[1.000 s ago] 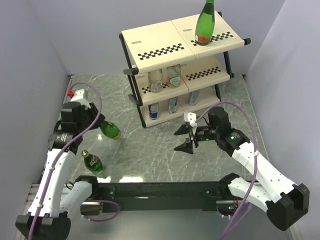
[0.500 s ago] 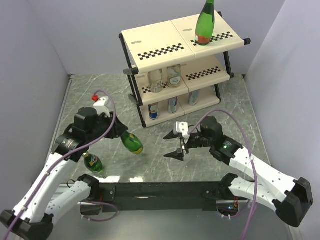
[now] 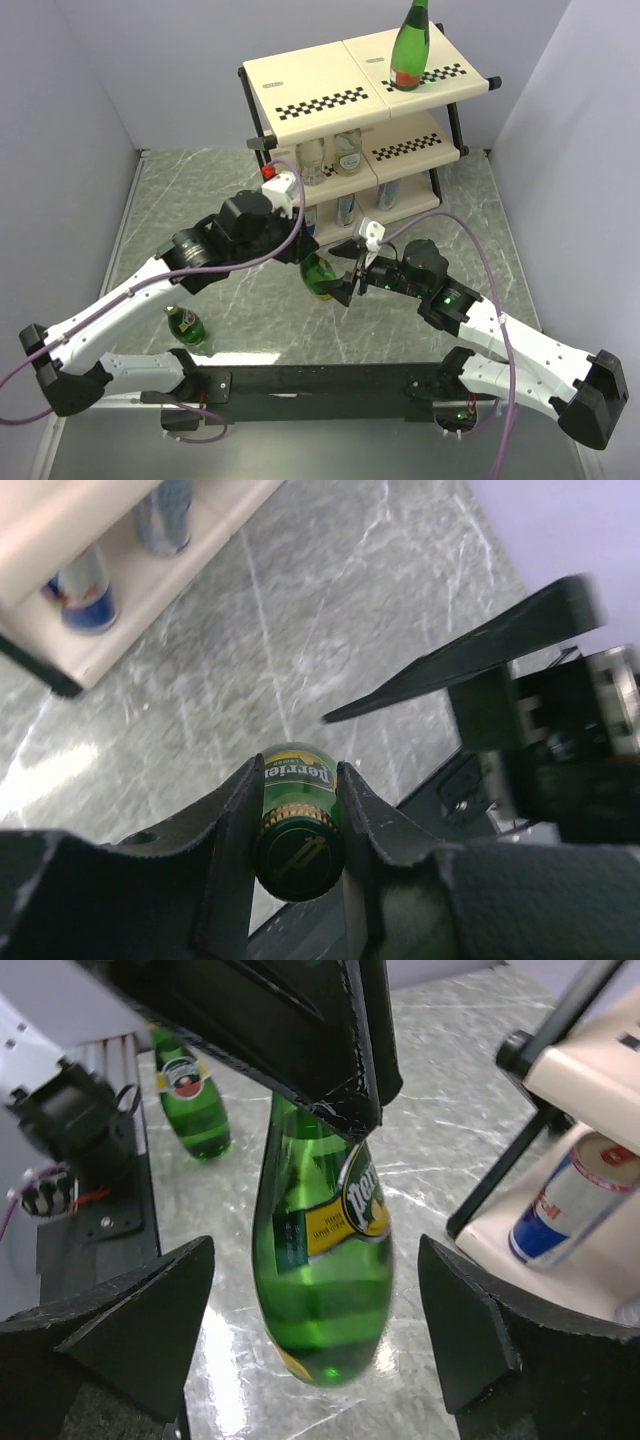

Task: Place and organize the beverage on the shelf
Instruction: Pick up the drink from the center of the board.

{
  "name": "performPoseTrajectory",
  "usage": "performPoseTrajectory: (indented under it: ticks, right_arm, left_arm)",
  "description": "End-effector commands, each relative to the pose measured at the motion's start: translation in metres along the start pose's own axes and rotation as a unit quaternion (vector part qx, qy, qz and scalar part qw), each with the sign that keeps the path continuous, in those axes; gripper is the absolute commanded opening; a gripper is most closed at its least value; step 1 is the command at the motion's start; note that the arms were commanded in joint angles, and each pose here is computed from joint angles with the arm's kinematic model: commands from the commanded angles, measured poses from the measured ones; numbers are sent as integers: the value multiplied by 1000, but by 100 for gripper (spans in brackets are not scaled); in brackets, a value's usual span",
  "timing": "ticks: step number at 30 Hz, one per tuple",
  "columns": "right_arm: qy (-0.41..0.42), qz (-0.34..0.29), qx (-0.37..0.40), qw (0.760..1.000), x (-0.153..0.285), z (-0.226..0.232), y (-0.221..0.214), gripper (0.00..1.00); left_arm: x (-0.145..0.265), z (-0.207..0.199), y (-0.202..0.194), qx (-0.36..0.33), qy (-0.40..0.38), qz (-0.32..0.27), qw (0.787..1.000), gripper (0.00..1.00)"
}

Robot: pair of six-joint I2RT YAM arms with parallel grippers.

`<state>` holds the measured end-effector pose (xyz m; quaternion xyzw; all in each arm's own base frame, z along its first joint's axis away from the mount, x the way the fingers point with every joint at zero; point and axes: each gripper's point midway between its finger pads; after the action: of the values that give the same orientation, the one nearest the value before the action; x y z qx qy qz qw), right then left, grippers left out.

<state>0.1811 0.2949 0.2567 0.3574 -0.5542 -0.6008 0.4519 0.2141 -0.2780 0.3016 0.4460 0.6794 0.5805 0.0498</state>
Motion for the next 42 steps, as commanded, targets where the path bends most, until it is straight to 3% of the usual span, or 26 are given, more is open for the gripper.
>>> performPoseTrajectory:
  ticks: [1,16,30,33,38,39,40,42]
  right_arm:
    - [-37,-41,-24,998,0,-8,24,88]
    - [-80,-60,7,995,-1,-26,27,96]
    - [-77,-40,0,996,-4,-26,22,89]
    - [-76,-38,-1,996,-5,-26,22,83]
    - [-63,-26,-3,998,-8,-23,21,63]
    - [-59,-23,-3,998,-9,-22,20,56]
    - [-54,-20,-1,998,-9,-20,20,42]
    - [-37,-18,2,999,-9,-14,22,24]
  left_arm:
    - [24,-34,85,13,-37,-135,990,0]
    - [13,-80,110,0,-84,-134,987,0]
    - [10,-87,121,-13,-77,-135,988,0]
    - [10,-86,121,-15,-76,-134,988,0]
    - [11,-88,122,-14,-79,-136,987,0]
    - [11,-88,123,-13,-81,-137,987,0]
    - [12,-89,123,-13,-83,-137,987,0]
    - [12,-90,123,-12,-86,-139,987,0]
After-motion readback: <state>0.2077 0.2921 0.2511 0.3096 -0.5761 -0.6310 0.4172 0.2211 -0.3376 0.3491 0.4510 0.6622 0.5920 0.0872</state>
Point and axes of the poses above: each gripper's point midway between its finger pads, its own x axis back along the fingers, its own z axis along the line the jaws close on, y = z × x, and after that the axes turned 6 degrees about -x, right-handed
